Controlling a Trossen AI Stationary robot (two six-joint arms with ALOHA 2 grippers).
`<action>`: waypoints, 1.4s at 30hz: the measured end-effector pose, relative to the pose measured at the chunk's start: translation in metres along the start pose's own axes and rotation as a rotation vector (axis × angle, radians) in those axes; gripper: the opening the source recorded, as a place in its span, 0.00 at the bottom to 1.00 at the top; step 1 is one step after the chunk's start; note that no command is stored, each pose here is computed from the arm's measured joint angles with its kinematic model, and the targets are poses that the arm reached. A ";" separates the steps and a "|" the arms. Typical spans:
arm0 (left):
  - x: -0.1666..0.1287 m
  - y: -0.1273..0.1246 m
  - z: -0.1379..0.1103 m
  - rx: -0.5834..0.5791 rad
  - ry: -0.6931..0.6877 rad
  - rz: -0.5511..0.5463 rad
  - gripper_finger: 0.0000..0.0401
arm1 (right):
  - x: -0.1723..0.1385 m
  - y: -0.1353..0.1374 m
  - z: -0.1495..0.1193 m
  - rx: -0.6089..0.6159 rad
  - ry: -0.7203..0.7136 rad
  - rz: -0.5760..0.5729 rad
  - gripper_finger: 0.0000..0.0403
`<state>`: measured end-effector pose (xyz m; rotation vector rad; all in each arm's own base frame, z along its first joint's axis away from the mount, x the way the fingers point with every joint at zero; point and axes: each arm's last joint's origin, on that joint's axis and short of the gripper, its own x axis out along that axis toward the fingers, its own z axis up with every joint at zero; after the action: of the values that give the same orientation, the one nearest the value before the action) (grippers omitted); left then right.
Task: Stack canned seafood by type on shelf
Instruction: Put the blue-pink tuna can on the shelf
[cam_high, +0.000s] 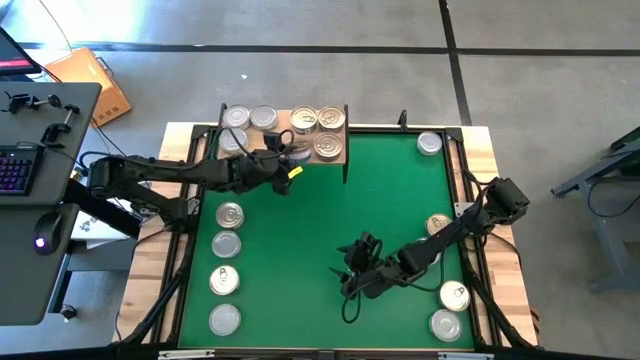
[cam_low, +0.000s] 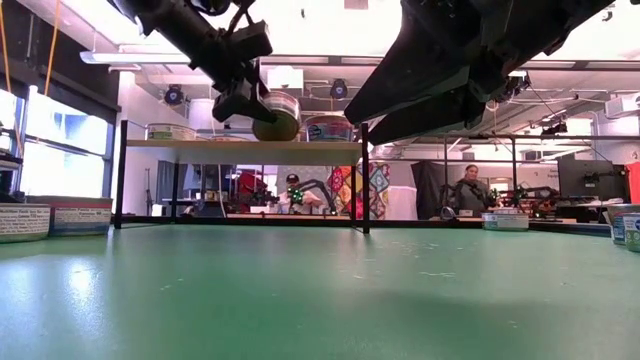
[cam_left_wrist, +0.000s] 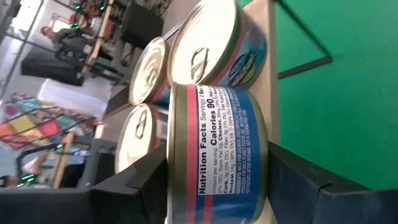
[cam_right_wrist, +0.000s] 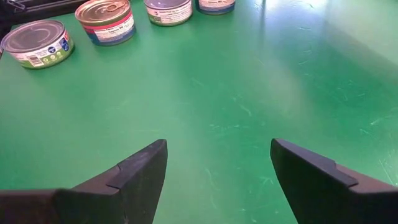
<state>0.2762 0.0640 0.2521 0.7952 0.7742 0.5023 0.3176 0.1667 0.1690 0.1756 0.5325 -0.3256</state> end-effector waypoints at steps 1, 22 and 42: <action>0.001 0.001 -0.001 -0.007 -0.006 -0.009 0.53 | 0.000 0.000 0.000 0.000 0.000 0.000 0.69; 0.016 0.024 -0.013 -0.197 -0.104 -0.046 0.75 | 0.000 0.000 0.000 0.000 0.000 0.000 0.69; 0.004 0.079 -0.016 -0.552 0.081 0.023 0.48 | 0.000 0.000 0.000 0.004 0.000 0.000 0.69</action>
<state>0.2575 0.1213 0.3049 0.2721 0.6560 0.7309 0.3176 0.1667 0.1690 0.1794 0.5323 -0.3265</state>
